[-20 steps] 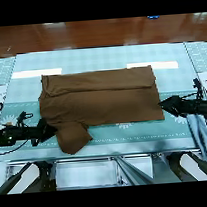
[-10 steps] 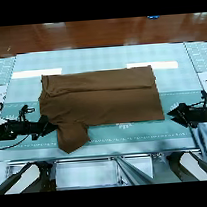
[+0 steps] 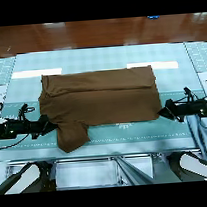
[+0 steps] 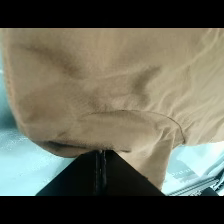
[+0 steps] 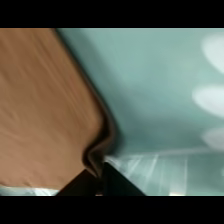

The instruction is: Fold the shirts.

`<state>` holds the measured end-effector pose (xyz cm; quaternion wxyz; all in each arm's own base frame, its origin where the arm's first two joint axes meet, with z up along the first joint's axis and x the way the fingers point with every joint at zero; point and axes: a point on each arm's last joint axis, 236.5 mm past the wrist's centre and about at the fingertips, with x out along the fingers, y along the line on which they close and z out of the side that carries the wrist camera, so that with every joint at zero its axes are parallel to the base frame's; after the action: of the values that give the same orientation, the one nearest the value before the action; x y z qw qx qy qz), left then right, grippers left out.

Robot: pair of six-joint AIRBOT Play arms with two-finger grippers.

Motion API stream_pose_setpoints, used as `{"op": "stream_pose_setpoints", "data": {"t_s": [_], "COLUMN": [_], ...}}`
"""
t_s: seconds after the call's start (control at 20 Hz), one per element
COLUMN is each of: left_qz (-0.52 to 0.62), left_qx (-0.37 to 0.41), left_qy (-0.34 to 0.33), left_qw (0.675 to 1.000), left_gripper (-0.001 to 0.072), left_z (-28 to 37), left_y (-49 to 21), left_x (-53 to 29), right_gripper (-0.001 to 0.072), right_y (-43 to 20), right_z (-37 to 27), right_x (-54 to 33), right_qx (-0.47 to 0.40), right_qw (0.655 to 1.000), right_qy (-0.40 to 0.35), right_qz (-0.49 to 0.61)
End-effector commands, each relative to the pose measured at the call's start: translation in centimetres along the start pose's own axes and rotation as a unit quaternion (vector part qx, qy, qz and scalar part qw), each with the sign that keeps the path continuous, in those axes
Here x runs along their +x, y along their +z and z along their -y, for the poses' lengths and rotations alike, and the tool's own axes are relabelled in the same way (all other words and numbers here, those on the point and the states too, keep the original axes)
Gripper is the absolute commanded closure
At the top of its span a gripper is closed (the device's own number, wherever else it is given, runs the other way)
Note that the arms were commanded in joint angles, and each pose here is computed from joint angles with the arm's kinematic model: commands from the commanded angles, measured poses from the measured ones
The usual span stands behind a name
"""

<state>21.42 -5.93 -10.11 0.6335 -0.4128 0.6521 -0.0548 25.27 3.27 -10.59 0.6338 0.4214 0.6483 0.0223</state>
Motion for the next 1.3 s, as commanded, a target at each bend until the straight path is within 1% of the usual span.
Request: {"op": "stream_pose_setpoints", "data": {"t_s": [0.0,0.15,0.25,0.35,0.45,0.55,0.75,1.05,1.25], "left_qz": [0.004,0.016,0.041,0.085,0.137,0.159,0.154,0.131,0.124], "left_qx": [0.002,0.014,0.033,0.058,0.065,0.078,0.09,0.102,0.103], "left_qy": [0.001,-0.001,-0.003,-0.004,-0.005,-0.013,-0.021,-0.023,-0.025], "left_qw": [1.0,1.0,0.999,0.995,0.988,0.984,0.984,0.986,0.987], "left_gripper": [0.069,0.069,0.069,0.069,0.069,0.069,0.069,0.069,0.069], "left_z": [0.0,0.8,2.0,3.7,5.3,7.3,10.5,13.0,14.0], "left_y": [0.3,1.4,3.3,6.3,9.7,12.4,17.0,22.5,25.1], "left_x": [-0.1,-0.9,-2.3,-4.4,-6.7,-8.0,-7.9,-4.7,-3.0], "right_gripper": [0.0687,0.0688,0.0688,0.0688,0.0688,0.0688,0.0688,0.0688,0.0688], "right_y": [1.1,2.1,2.8,4.3,6.0,7.6,12.0,17.9,20.1], "right_z": [-2.5,-3.7,-4.6,-6.0,-7.7,-9.3,-11.6,-14.5,-15.0], "right_x": [1.4,-0.4,-1.8,-3.2,-3.9,-3.7,-3.1,-2.9,-1.8], "right_qx": [-0.051,-0.082,-0.11,-0.127,-0.146,-0.161,-0.152,-0.152,-0.144], "right_qw": [0.999,0.997,0.994,0.992,0.988,0.986,0.986,0.982,0.983], "right_qy": [0.008,0.008,0.002,0.005,0.008,0.008,0.011,0.044,0.06], "right_qz": [-0.01,-0.003,0.001,0.022,0.039,0.04,0.066,0.1,0.101]}}
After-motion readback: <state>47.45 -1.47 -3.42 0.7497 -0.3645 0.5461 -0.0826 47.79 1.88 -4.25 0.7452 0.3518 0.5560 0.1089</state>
